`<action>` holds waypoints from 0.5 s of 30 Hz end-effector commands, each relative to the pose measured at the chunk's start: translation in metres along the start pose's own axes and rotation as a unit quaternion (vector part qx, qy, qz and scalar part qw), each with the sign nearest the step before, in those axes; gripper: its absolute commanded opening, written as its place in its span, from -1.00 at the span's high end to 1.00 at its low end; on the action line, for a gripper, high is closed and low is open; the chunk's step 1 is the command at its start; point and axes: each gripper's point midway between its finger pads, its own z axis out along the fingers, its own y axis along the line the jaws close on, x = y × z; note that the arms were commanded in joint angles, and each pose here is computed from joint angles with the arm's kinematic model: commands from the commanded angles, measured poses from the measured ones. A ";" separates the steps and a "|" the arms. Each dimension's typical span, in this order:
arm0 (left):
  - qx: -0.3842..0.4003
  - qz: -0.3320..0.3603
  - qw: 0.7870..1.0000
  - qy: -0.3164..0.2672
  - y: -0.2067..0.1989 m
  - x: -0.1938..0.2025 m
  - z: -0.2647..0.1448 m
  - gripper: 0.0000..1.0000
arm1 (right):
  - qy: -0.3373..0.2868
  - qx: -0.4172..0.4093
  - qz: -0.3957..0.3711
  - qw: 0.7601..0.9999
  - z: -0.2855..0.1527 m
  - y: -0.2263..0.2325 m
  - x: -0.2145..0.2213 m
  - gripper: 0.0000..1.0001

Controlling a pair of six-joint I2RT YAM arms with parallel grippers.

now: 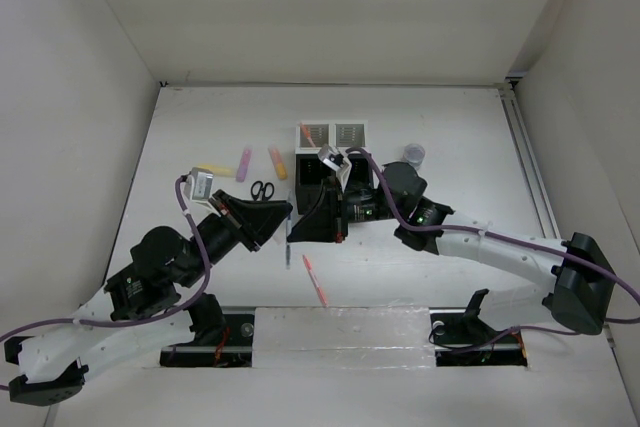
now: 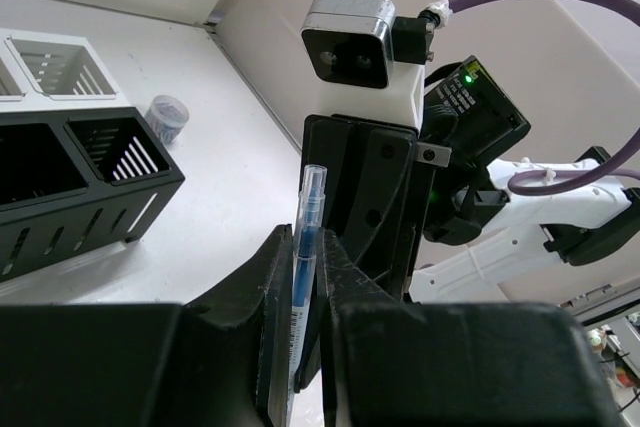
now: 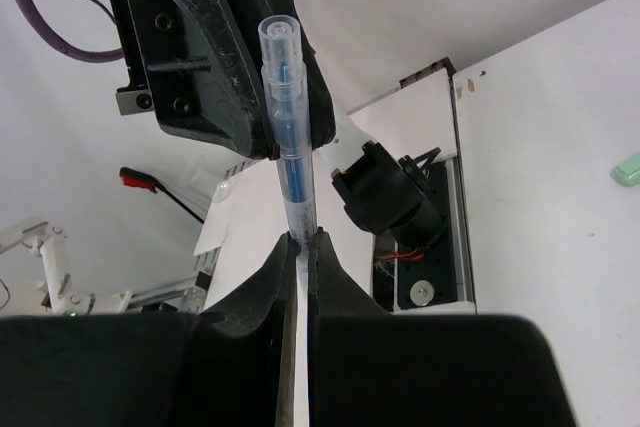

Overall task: Sort the stationery into containers
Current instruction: Cap the pen

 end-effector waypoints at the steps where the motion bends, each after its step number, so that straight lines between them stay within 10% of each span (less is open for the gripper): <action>1: 0.024 -0.008 0.996 0.083 0.000 0.043 -0.005 1.00 | -0.117 0.004 -0.066 0.991 -0.004 0.021 -0.071 1.00; 15: 0.031 0.000 0.998 0.059 -0.008 0.022 -0.014 1.00 | -0.079 0.007 -0.088 0.993 0.006 0.007 -0.051 1.00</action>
